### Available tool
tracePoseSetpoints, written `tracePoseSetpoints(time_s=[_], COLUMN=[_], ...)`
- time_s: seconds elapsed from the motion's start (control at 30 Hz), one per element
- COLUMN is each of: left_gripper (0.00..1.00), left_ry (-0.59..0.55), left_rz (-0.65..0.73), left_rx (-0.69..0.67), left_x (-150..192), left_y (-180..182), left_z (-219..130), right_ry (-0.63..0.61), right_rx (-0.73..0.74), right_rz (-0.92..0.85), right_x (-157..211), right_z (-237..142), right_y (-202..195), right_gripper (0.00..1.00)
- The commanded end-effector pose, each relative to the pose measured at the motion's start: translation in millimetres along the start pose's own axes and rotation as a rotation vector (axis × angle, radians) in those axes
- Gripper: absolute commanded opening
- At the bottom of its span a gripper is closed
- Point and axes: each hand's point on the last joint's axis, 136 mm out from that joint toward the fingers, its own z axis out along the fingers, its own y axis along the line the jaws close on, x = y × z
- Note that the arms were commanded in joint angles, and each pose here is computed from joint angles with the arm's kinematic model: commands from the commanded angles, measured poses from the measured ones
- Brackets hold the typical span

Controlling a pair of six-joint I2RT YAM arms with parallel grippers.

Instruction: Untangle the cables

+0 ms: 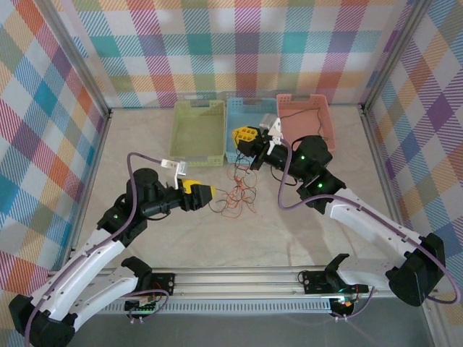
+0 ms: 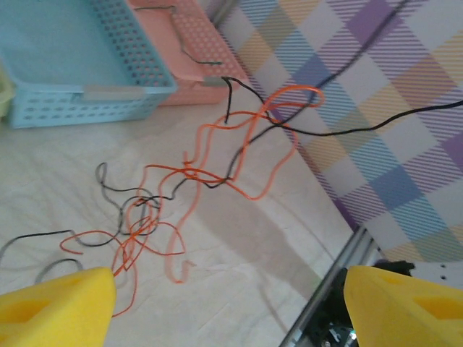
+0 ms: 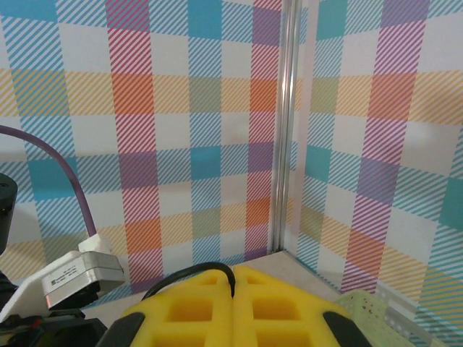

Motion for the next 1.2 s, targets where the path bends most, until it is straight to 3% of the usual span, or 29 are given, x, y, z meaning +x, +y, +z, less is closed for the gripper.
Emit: tracePoseSetpoints(time_s=[0.0,0.2,0.33,0.53,0.9,1.0,1.17], left_gripper=[0.77,0.72,0.72,0.64,0.56,0.50,0.30], left_ry=[-0.012,0.046,0.068,0.117,0.150,0.154,0.142], left_rz=[0.058,0.145,0.183,0.177,0.182,0.182,0.185], left_rx=[0.119,0.156,0.079,0.092,-0.010,-0.003,-0.015], left_x=[-16,-18,-19,-17,-13,-14,-17], left_y=[-30,-46,-32,-28,-1,-1,0], left_z=[6,26,36,59,81,85,86], right_ry=[-0.043,-0.036,-0.038,-0.033,-0.029,-0.027,-0.023], right_rx=[0.003,-0.017,-0.024,-0.036,-0.061,-0.061,-0.067], right_rz=[0.002,-0.006,-0.007,-0.006,-0.013,-0.018,-0.020], right_x=[-11,-10,-11,-11,-11,-11,-10], right_z=[-6,-7,-8,-8,-10,-10,-11], right_y=[0,3,4,6,11,11,12], right_gripper=[0.00,0.00,0.00,0.00,0.00,0.00,0.00])
